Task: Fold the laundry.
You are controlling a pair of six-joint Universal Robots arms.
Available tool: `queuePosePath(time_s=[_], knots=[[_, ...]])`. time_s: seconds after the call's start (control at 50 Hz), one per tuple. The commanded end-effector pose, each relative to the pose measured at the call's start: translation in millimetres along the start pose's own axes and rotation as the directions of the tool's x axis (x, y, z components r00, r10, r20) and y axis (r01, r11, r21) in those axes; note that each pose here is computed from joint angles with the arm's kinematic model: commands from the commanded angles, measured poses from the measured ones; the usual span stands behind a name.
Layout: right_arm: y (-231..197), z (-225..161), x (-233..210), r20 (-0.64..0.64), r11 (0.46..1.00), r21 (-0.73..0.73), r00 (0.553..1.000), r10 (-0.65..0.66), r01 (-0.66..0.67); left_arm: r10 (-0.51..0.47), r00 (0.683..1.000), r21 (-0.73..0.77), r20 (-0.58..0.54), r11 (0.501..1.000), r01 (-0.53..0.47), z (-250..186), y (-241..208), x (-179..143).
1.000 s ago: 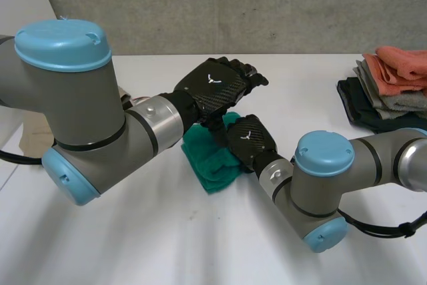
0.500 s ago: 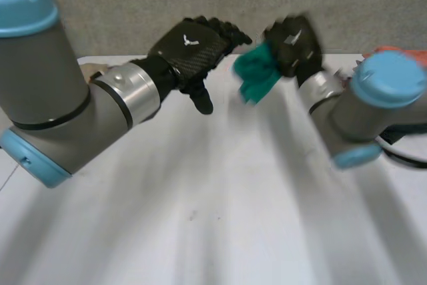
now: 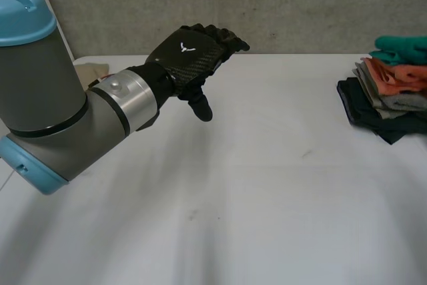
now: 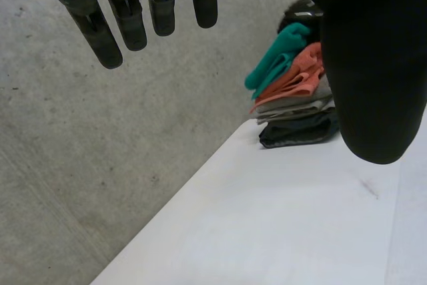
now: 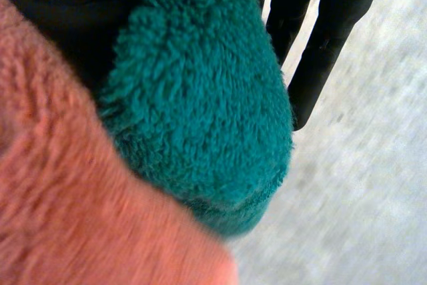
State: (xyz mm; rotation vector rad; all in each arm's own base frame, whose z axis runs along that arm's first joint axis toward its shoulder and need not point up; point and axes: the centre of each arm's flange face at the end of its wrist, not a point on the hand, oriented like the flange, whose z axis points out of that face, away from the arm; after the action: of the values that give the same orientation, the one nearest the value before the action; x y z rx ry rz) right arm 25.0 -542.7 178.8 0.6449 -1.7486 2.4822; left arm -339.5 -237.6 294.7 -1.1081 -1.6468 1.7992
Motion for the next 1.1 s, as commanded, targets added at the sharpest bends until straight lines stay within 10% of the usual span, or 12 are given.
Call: queuePosePath(time_s=[0.02,0.4,0.6,0.66,0.76,0.86,1.1], knots=[[15.4,-25.0,8.5,0.056,0.993,-0.100,0.996,0.072,-0.066,0.000,1.000,-0.002,-0.004,1.000,0.000,-0.1,0.7,1.2],[-152.0,-15.2,49.8,-0.098,1.000,-0.001,0.995,-0.006,0.006,0.021,1.000,0.056,0.014,0.998,-0.022,-9.0,-22.6,-0.8],[-260.0,-14.9,-59.4,-0.015,0.974,0.189,0.992,-0.123,0.123,0.047,0.992,0.145,0.121,0.987,-0.064,-25.8,-58.5,-23.3],[-271.5,-23.9,-108.9,0.079,0.966,0.246,0.991,-0.104,0.082,0.048,0.956,0.161,0.289,0.982,-0.097,-33.6,-66.0,-61.2],[-276.7,-68.9,-216.4,0.328,0.964,0.261,0.944,-0.043,-0.047,0.073,0.797,0.073,0.600,0.987,-0.145,-51.8,-44.9,-146.3],[-252.1,-110.1,-265.3,0.468,0.989,0.115,0.883,0.027,-0.092,0.197,0.698,-0.148,0.688,0.980,-0.130,-61.0,21.2,-211.7],[-192.6,-176.1,-293.7,0.597,0.974,-0.206,0.801,0.046,0.098,0.415,0.812,-0.517,0.411,0.840,-0.167,-52.5,207.8,-262.6]])
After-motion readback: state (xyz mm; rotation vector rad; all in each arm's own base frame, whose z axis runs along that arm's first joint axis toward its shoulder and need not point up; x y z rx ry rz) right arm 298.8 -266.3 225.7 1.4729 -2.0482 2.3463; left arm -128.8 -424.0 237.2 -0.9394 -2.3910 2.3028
